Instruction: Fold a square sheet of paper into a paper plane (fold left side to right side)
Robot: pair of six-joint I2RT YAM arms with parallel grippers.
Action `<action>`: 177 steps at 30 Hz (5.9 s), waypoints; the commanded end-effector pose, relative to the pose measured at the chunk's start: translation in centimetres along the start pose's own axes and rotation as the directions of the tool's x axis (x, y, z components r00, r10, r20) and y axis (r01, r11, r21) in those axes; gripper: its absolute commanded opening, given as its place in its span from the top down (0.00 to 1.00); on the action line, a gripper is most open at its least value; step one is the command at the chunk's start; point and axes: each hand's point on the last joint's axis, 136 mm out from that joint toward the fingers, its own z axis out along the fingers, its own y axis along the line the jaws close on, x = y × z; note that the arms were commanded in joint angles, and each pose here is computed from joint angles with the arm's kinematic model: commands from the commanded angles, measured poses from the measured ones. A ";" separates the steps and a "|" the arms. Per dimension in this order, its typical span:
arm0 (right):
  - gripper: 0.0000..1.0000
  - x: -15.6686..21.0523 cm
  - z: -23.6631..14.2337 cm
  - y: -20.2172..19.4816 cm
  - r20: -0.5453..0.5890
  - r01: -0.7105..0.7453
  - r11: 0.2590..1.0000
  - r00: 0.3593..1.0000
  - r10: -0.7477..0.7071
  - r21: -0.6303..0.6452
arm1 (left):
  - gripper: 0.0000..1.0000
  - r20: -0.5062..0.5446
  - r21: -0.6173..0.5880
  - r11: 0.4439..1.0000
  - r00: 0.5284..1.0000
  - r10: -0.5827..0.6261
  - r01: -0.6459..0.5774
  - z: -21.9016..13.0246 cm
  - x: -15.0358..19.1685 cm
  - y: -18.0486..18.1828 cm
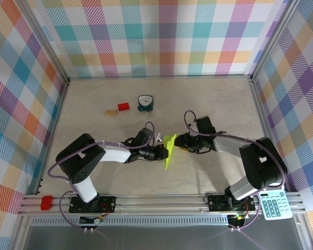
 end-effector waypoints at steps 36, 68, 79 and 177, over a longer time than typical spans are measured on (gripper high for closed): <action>0.58 -2.5 3.1 1.1 0.011 -0.025 1.000 1.000 0.025 -0.017 | 1.00 0.047 0.188 0.976 0.992 -0.119 0.108 0.6 -1.0 -0.3; 0.60 -0.4 5.0 -2.8 -0.068 -0.070 0.989 0.994 0.080 0.133 | 0.59 0.116 0.114 0.990 0.988 -0.100 0.087 -2.1 -2.1 0.6; 0.60 -0.4 4.9 -2.8 -0.067 -0.071 0.987 0.994 0.081 0.141 | 0.54 0.096 0.087 0.993 0.992 -0.084 0.076 -1.3 -3.5 0.7; 0.61 -1.0 4.4 -0.9 -0.056 -0.035 0.991 0.998 0.042 0.130 | 1.00 0.029 -0.235 0.969 0.997 -0.076 0.080 1.0 -2.1 7.0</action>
